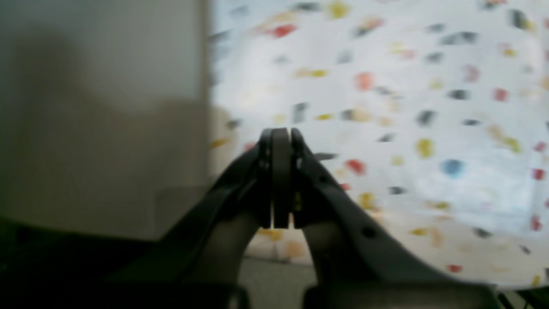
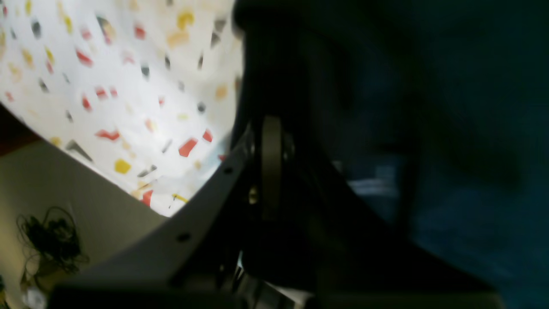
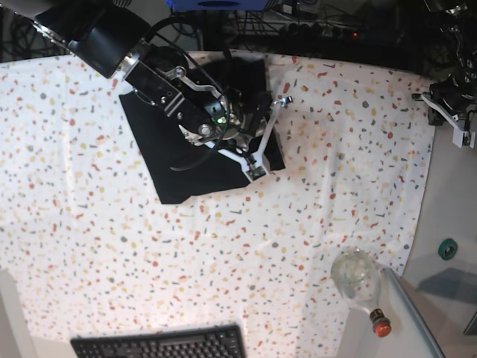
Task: Layout the t-shirt on the table in an organized manner, then fold the t-shirt properly
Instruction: 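Grasp the bundle's edges with both grippers and square it, then smooth the bundle's edge with the left gripper, sweeping along its side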
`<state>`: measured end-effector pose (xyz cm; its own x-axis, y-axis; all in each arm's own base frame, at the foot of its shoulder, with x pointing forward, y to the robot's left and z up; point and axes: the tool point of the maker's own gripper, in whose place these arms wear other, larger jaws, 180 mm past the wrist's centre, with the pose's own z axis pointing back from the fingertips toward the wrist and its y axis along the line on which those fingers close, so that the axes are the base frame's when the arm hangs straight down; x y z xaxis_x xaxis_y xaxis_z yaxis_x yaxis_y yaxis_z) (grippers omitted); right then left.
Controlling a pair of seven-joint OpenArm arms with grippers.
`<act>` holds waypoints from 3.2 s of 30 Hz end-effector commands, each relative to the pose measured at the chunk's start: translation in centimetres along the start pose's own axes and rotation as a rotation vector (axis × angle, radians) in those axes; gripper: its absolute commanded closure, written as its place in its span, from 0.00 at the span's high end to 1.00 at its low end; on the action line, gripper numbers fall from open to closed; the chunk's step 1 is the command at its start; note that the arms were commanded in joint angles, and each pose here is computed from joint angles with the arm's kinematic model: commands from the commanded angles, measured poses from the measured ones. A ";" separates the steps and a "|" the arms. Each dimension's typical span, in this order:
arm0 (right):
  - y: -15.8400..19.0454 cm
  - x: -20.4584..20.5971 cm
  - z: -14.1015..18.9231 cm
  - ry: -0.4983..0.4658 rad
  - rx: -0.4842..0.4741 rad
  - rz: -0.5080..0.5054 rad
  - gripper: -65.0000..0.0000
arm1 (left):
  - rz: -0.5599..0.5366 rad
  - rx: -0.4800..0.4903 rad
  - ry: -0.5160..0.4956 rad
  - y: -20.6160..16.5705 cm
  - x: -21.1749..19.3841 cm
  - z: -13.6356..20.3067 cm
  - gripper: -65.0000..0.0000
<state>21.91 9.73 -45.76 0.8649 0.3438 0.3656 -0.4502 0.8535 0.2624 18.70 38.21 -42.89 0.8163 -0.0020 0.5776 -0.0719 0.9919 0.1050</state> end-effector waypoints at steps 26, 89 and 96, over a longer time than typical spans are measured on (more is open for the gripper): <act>-1.3 5.1 4.8 -0.175 -0.026 -0.090 0.00 | -0.005 0.015 0.009 1.3 -0.7 0.7 0.00; -21.8 -1.8 11.5 -0.232 -0.374 -0.462 0.00 | 0.250 -0.860 0.110 -36.3 -1.9 -3.4 1.00; -26.6 -3.3 14.7 -0.297 -0.398 -0.490 0.00 | 0.173 -0.764 0.182 -35.5 -2.3 -5.9 0.46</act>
<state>26.78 -19.43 -41.91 0.8470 -0.1970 0.4937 0.1467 0.9794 0.1391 25.74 3.09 -50.08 0.8488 0.2199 0.4809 0.1810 0.7336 -0.6550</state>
